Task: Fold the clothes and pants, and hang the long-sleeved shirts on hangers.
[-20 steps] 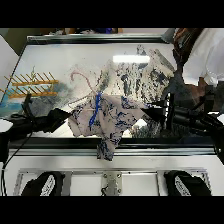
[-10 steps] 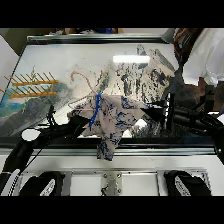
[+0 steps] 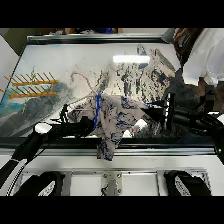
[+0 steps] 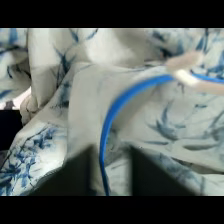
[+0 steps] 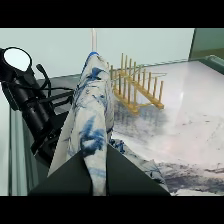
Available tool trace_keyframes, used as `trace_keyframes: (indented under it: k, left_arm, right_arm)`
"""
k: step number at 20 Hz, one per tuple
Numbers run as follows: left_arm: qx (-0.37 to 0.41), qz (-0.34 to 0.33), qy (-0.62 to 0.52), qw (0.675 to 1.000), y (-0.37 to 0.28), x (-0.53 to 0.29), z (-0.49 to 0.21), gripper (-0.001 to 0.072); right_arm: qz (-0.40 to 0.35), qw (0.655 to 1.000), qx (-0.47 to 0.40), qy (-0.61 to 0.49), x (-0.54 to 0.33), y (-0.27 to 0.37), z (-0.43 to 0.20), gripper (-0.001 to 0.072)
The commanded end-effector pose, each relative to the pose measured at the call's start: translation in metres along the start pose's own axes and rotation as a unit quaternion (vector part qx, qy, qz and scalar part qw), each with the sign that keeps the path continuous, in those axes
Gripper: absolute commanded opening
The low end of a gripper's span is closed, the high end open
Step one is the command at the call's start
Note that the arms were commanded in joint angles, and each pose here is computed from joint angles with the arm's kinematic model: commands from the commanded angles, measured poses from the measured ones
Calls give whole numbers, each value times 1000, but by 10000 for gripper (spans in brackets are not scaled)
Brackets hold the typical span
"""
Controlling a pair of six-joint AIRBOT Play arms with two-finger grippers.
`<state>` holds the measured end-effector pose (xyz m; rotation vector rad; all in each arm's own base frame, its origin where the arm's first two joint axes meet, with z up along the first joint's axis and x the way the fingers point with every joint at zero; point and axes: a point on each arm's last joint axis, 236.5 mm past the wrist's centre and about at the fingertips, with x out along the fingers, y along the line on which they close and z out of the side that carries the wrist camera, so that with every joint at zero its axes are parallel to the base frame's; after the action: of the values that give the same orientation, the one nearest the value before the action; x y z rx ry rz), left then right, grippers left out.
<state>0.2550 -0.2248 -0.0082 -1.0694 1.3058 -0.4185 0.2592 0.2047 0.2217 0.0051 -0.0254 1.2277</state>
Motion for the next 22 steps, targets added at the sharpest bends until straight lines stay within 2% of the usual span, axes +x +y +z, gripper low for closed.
trace_keyframes:
  k: [1,9,15,22]
  left_arm:
    - [9,8,18,1000,4,5,-4,17]
    - [3,53,-49,997,37,-48,39,16]
    - [12,56,-45,997,36,-45,36,17]
    - [8,48,-95,994,32,-67,68,17]
  right_arm:
    - [0,1000,7,0,0,0,1,8]
    - [1,1000,26,-9,-2,10,20,7]
    - [4,999,52,-12,-4,18,27,7]
    - [8,998,63,-11,-4,21,27,7]
